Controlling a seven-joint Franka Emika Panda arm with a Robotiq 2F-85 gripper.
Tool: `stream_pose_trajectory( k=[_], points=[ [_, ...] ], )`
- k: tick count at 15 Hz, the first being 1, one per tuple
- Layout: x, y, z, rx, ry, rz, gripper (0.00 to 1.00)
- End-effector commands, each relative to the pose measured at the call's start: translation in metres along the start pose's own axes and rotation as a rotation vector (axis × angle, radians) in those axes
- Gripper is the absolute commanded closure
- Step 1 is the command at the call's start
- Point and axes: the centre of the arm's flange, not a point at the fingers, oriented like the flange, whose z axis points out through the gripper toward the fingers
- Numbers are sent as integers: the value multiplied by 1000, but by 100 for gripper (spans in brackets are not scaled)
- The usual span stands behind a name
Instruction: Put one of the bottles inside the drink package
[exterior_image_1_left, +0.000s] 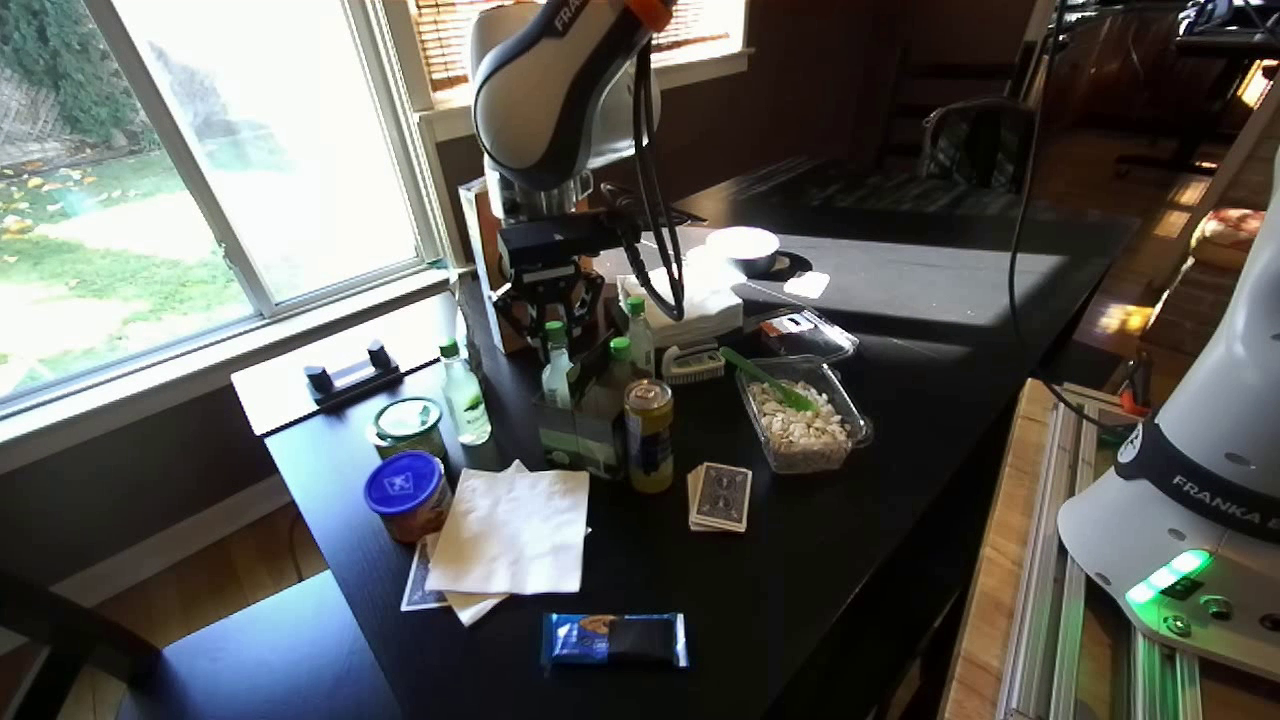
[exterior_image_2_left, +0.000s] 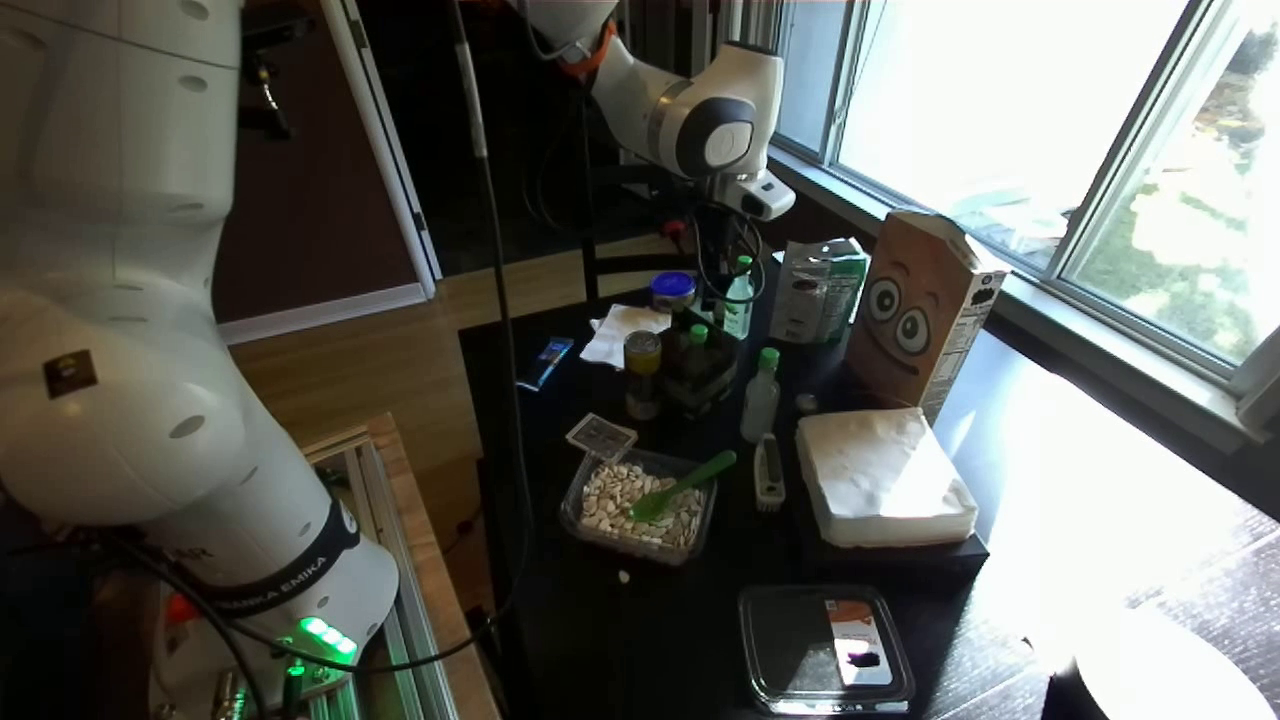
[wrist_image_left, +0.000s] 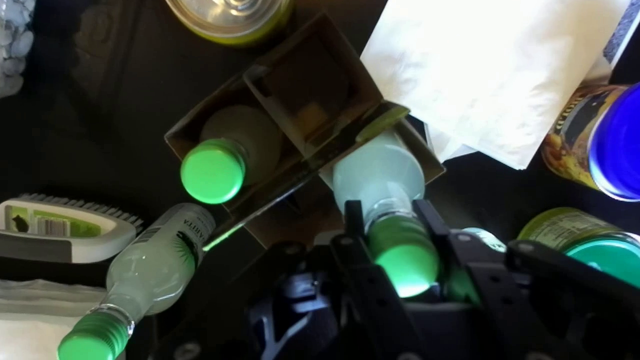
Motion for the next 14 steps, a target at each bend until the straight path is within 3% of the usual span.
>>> stream_pose_trajectory(
  k=[1, 8, 14],
  points=[
    [2, -5, -1, 2, 82, 9, 93],
    [5, -9, 2, -29, 198, 4, 93],
    [2, -14, 15, -42, 165, -14, 93]
  ],
)
